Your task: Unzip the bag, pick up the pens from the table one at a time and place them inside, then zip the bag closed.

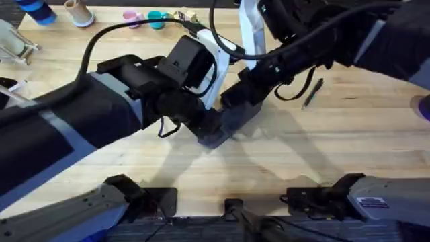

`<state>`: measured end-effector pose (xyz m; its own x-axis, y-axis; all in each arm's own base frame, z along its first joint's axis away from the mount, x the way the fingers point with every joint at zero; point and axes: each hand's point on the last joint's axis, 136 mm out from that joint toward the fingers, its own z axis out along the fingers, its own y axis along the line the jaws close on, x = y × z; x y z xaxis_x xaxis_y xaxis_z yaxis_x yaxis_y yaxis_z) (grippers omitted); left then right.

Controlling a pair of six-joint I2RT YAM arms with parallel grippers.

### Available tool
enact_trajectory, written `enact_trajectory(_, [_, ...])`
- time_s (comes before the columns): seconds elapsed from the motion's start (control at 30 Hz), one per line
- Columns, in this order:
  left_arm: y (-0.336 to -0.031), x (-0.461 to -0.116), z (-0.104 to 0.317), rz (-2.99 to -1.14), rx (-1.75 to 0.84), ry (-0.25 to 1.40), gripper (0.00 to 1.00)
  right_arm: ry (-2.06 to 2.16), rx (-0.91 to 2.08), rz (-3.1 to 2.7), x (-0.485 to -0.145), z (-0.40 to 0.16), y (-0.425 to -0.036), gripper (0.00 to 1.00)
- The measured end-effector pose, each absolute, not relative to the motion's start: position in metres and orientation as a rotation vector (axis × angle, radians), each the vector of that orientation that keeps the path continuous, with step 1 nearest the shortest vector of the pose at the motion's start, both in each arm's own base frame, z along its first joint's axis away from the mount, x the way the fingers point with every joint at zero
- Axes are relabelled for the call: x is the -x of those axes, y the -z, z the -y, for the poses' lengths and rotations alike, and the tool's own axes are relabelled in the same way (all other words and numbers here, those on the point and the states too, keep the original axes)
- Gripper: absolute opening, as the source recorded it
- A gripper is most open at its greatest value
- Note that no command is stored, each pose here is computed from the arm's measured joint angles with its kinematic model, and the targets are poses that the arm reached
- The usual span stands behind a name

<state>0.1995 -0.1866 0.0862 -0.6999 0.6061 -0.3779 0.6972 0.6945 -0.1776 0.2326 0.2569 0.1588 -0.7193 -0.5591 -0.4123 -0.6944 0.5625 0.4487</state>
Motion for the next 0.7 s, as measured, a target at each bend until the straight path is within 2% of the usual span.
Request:
enact_trajectory(0.27, [-0.085, -0.199, 0.184, -2.63, -1.02, 0.446, 0.044, -1.064, 1.115, -2.52, -0.214, -0.272, -0.17, 0.032])
enact_trajectory(0.67, [-0.085, -0.197, 0.184, -2.63, -1.033, 0.446, 0.044, -1.087, 1.196, -2.449, -0.212, -0.275, -0.173, 0.031])
enact_trajectory(0.7, [-0.085, -0.197, 0.184, -2.631, -1.034, 0.446, 0.044, -1.088, 1.198, -2.448, -0.212, -0.275, -0.173, 0.059])
